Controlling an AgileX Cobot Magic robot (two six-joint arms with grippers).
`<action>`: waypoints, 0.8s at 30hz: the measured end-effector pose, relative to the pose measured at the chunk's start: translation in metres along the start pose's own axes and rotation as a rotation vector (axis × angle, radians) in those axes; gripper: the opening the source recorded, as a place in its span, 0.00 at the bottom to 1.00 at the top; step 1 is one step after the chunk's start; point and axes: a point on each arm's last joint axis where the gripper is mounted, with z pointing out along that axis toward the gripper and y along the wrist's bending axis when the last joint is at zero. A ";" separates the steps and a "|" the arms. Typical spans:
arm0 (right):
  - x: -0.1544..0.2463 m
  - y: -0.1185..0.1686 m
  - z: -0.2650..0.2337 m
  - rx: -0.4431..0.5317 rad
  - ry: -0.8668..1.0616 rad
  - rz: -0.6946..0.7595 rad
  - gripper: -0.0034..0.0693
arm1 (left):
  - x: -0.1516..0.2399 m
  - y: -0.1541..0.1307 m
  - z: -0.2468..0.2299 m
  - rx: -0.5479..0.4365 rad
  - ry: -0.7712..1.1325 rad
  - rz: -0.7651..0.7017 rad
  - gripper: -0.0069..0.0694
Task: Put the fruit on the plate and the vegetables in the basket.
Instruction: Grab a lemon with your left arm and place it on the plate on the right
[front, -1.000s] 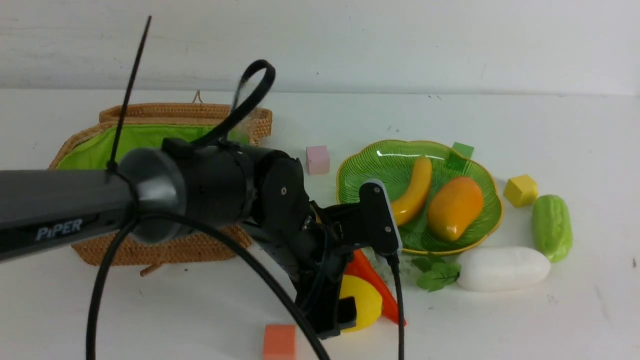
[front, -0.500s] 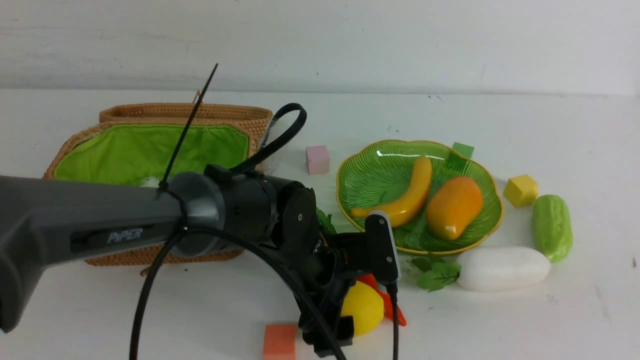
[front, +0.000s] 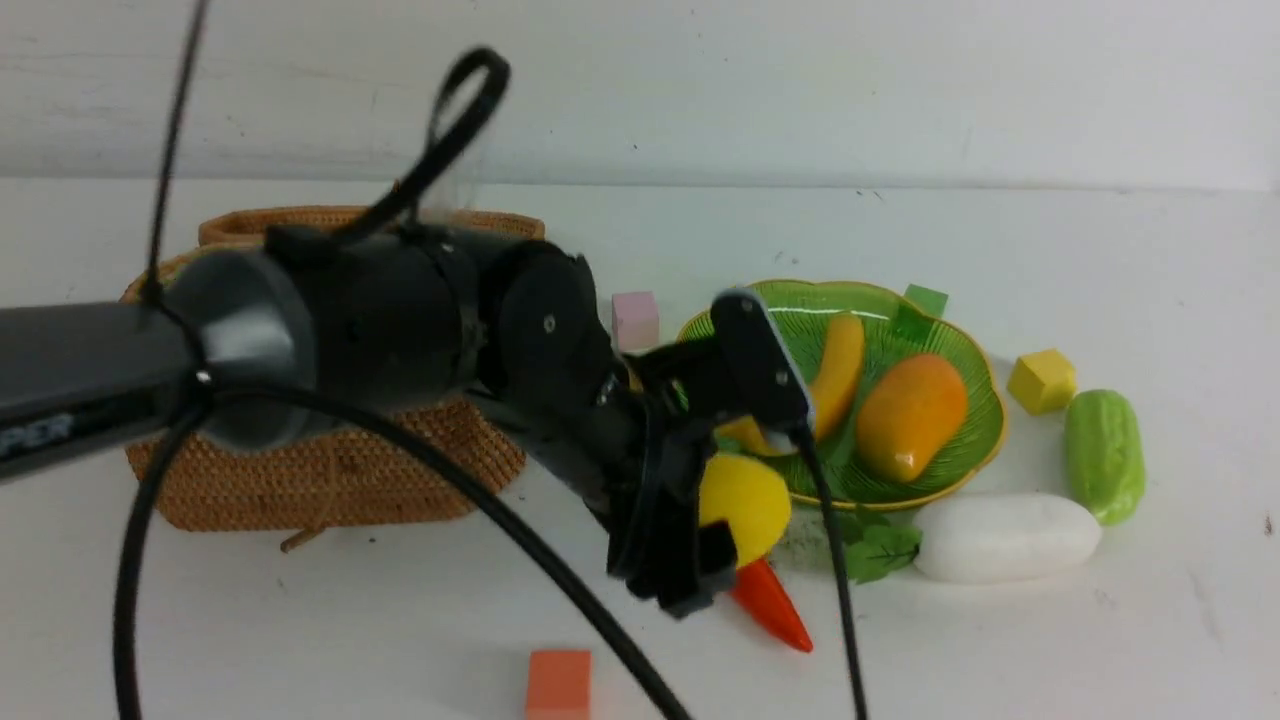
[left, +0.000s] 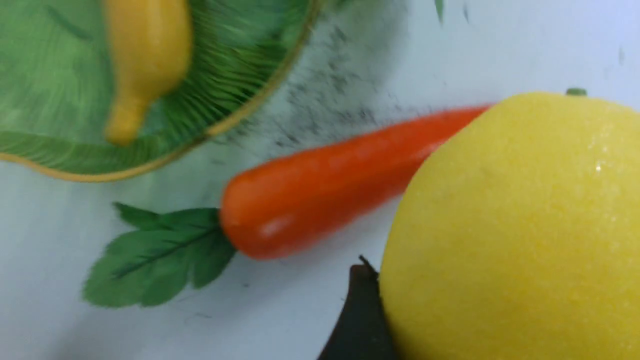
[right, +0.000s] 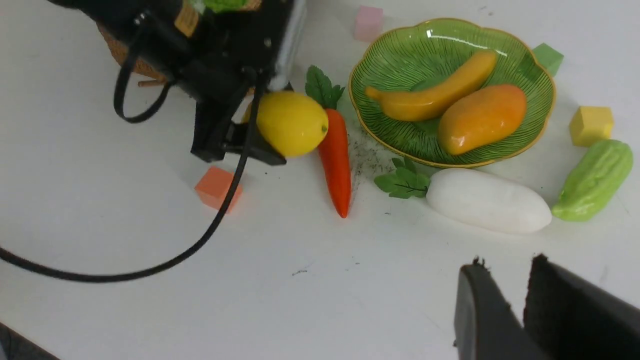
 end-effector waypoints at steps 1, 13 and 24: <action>0.000 0.000 0.000 0.000 -0.004 0.000 0.26 | -0.006 0.002 -0.004 -0.010 -0.019 -0.032 0.84; -0.005 0.001 0.003 -0.020 -0.030 0.012 0.26 | -0.076 0.085 0.072 -0.112 -0.166 -0.312 0.84; 0.000 0.002 0.003 -0.028 0.030 0.011 0.26 | -0.065 0.102 0.117 -0.137 -0.122 -0.349 0.92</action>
